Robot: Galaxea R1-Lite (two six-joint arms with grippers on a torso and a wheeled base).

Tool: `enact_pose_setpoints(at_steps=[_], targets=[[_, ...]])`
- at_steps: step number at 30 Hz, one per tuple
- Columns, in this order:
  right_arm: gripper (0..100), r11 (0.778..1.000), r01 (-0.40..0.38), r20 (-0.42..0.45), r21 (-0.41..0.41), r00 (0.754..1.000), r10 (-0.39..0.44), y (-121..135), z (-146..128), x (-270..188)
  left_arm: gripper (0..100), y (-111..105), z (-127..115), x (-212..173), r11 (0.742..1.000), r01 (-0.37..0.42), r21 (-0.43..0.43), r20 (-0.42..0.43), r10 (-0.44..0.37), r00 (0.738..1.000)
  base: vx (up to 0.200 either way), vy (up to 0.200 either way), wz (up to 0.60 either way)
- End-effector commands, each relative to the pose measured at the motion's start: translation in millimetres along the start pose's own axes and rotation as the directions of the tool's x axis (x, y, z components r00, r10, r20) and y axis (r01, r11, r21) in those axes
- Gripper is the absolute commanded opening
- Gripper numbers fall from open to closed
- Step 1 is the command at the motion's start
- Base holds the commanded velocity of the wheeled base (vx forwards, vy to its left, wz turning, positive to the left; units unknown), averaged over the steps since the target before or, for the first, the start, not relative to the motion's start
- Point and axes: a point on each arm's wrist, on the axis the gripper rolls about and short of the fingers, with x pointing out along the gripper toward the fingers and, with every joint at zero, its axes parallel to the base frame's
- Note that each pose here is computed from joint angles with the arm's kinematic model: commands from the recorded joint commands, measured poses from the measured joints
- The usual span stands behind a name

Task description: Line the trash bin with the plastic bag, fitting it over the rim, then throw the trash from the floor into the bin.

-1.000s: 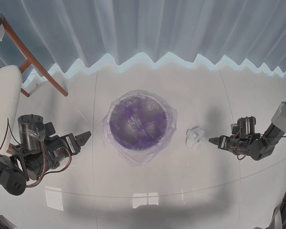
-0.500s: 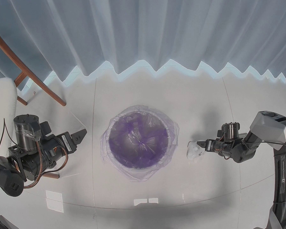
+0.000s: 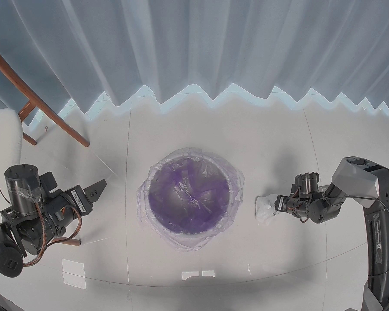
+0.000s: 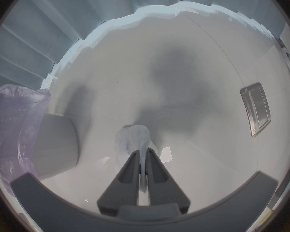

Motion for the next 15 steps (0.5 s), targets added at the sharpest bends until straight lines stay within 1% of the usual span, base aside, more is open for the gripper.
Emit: enact_pose_setpoints(at_steps=[1,2,3,4,5,6,7,8,9,10,11,12,13,14,15], targets=[[0,0.999,-0.004,0.033,0.051,0.999,0.002,-2,1,-17,100,-1,3,-10,0.998,0.022,-0.053,0.021,-0.021,1.000,0.000,0.000,0.00],[0,0.996,-0.018,0.069,0.082,0.998,0.012,0,7,-27,100,-2,3,-12,0.996,0.029,-0.089,0.023,-0.027,0.999,0.000,0.000,0.00],[0,0.996,-0.018,0.069,0.082,0.998,0.012,0,7,-27,100,-2,3,-12,0.996,0.029,-0.089,0.023,-0.027,0.999,0.000,0.000,0.00],[0,0.982,-0.065,0.141,0.179,0.989,0.040,10,21,-55,100,-4,5,-19,0.987,0.054,-0.149,0.040,-0.048,0.998,0.000,0.000,0.00],[0,0.975,-0.085,0.165,0.206,0.985,0.051,14,27,-66,100,-5,6,-21,0.986,0.060,-0.157,0.046,-0.053,0.998,0.000,0.000,0.00],[0,0.975,-0.085,0.165,0.206,0.985,0.051,14,27,-66,100,-5,6,-21,0.986,0.060,-0.157,0.046,-0.053,0.998,0.000,0.000,0.00],[0,0.958,-0.155,0.248,0.243,0.964,0.093,33,50,-112,100,-2,6,-26,0.985,0.059,-0.161,0.057,-0.051,0.997,0.000,0.000,0.00],[0,0.951,-0.187,0.287,0.245,0.951,0.113,41,59,-135,100,-1,7,-27,0.985,0.057,-0.163,0.066,-0.047,0.997,0.000,0.000,0.00],[0,0.951,-0.187,0.287,0.245,0.951,0.113,41,59,-135,100,-1,7,-27,0.985,0.057,-0.163,0.066,-0.047,0.997,0.000,0.000,0.00],[0,0.942,-0.229,0.339,0.245,0.931,0.138,49,69,-178,100,1,10,-31,0.983,0.058,-0.174,0.084,-0.044,0.996,0.000,0.000,0.00],[0,0.940,-0.244,0.356,0.238,0.922,0.149,51,72,-198,100,2,12,-35,0.982,0.062,-0.180,0.098,-0.045,0.994,0.000,0.000,0.00],[0,0.940,-0.247,0.359,0.236,0.921,0.152,52,72,-204,100,3,12,-36,0.981,0.063,-0.182,0.102,-0.045,0.994,0.000,0.000,0.00],[0,0.937,-0.267,0.379,0.226,0.910,0.168,56,75,-230,100,5,14,-45,0.980,0.074,-0.186,0.123,-0.051,0.991,0.000,0.000,0.00],[0,0.936,-0.271,0.383,0.223,0.908,0.171,57,75,-235,100,5,13,-46,0.980,0.077,-0.184,0.125,-0.054,0.991,0.000,0.000,0.00],[0,0.933,-0.301,0.406,0.198,0.891,0.202,67,77,-259,100,7,14,-53,0.980,0.082,-0.180,0.144,-0.057,0.988,0.000,0.000,0.00]])
